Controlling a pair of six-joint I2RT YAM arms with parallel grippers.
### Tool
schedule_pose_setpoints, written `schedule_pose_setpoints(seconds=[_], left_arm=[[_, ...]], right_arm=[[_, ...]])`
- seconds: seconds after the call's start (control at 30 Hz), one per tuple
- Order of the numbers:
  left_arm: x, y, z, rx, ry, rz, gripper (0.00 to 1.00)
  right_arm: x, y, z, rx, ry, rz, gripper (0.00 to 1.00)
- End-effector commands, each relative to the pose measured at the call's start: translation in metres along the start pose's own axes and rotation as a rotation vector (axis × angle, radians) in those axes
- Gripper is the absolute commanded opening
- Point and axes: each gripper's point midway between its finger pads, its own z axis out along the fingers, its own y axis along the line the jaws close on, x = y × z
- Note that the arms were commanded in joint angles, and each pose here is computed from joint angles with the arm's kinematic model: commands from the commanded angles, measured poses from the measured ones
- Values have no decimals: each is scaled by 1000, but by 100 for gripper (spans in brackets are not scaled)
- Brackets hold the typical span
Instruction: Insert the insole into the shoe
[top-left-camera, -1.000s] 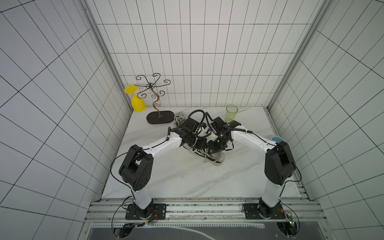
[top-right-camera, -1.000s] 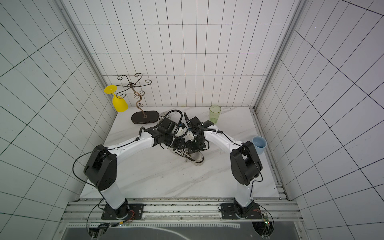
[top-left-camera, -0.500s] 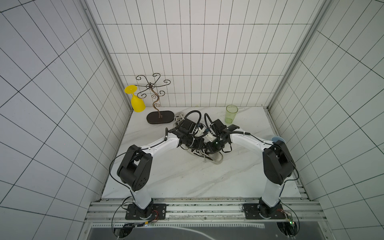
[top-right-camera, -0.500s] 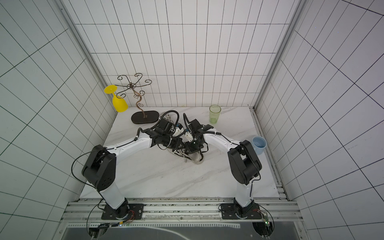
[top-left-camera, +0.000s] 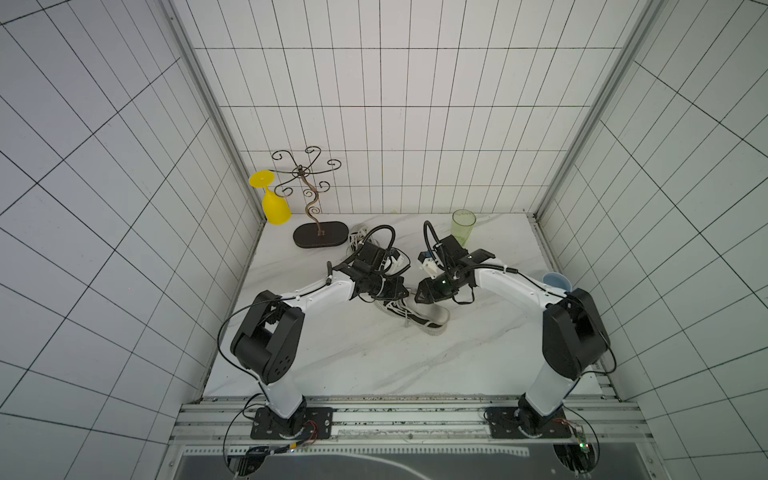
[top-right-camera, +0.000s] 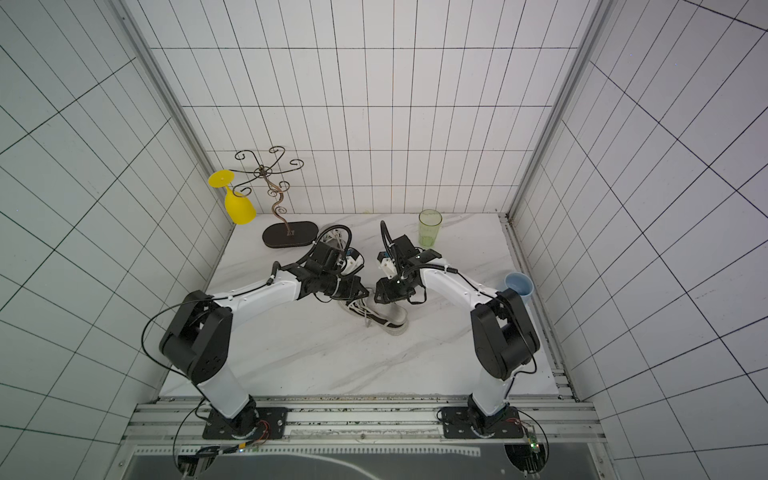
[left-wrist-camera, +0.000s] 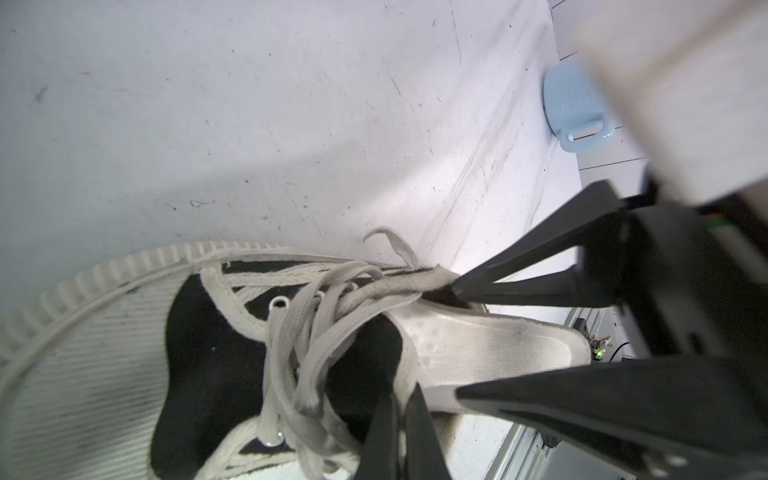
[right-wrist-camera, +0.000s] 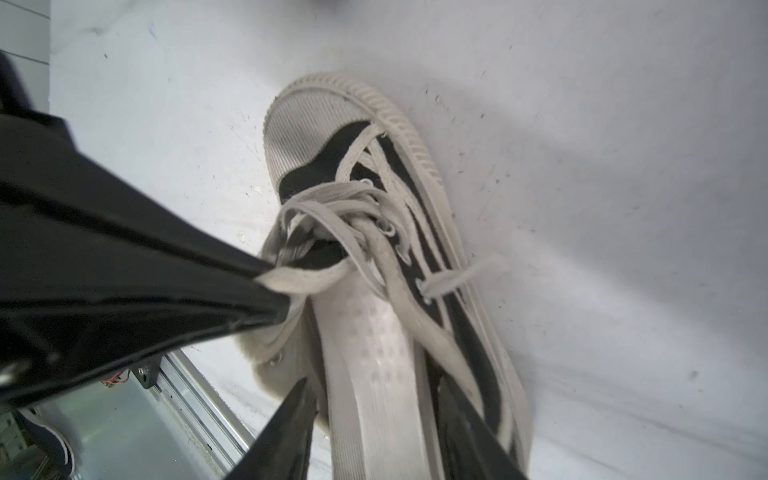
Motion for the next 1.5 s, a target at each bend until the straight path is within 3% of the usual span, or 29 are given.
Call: schedule_pose_setpoints(seconds=[0.0, 0.1, 0.33, 0.43, 0.57, 0.8, 0.97, 1.13, 1.47], left_arm=[[-14, -2, -7, -16, -46, 43, 0], [-17, 0, -8, -22, -58, 34, 0], [-25, -1, -8, -18, -97, 5, 0], [-28, -1, -8, -27, -110, -4, 0], [-30, 0, -8, -37, -121, -9, 0], [-30, -4, -8, -38, -126, -7, 0], [-30, -7, -9, -43, -135, -11, 0], [-29, -14, -11, -45, -143, -13, 0], [-28, -29, -13, -26, -134, -32, 0]], right_arm=[[18, -8, -11, 25, 59, 27, 51], [27, -16, -21, 51, 86, 47, 52], [66, -45, -49, 79, 67, 318, 50], [79, -41, -44, 20, 77, 387, 49], [82, -33, -31, -67, 67, 466, 41], [68, -29, -23, -122, 28, 486, 38], [60, -23, -13, -187, 37, 490, 17], [51, -18, -12, -196, 36, 461, 5], [2, -12, -11, -209, -48, 449, 1]])
